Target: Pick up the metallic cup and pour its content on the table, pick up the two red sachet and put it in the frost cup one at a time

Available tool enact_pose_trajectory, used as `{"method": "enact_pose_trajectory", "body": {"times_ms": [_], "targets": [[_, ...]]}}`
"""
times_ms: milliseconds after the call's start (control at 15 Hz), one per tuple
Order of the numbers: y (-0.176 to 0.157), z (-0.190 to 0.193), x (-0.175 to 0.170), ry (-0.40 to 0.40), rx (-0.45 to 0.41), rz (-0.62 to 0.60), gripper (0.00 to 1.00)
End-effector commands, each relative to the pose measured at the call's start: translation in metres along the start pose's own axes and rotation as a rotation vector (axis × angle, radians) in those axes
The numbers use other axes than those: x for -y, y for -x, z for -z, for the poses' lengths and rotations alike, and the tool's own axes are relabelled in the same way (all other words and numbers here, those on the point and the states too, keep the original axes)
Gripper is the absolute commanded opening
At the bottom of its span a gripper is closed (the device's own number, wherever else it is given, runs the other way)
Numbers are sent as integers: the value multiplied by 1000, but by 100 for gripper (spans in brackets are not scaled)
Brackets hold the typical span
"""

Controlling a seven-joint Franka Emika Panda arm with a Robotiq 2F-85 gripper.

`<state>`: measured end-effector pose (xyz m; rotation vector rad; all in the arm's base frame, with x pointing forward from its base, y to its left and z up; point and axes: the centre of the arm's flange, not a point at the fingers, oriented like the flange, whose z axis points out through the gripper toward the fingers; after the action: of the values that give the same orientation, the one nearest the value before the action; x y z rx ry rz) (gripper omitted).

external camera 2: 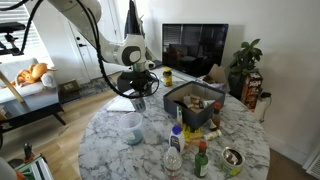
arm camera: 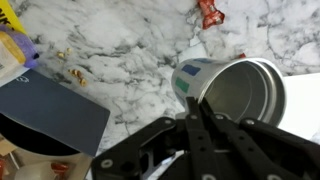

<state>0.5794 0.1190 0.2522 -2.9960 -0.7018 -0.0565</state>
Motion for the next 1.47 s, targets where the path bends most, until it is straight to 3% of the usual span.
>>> {"method": "enact_pose_trajectory", "body": {"times_ms": [0, 333, 667, 733, 800, 1067, 1400], "targets": [[-4, -20, -12, -4, 58, -44, 1], [-1, -39, -20, -36, 123, -76, 1], [-5, -49, -26, -29, 122, -93, 1], [-6, -49, -27, -29, 120, -94, 9], [-6, -48, -28, -27, 117, -96, 31], [-7, -31, -24, -9, 71, -78, 59], [-20, 11, 11, 57, -59, 113, 96]]}}
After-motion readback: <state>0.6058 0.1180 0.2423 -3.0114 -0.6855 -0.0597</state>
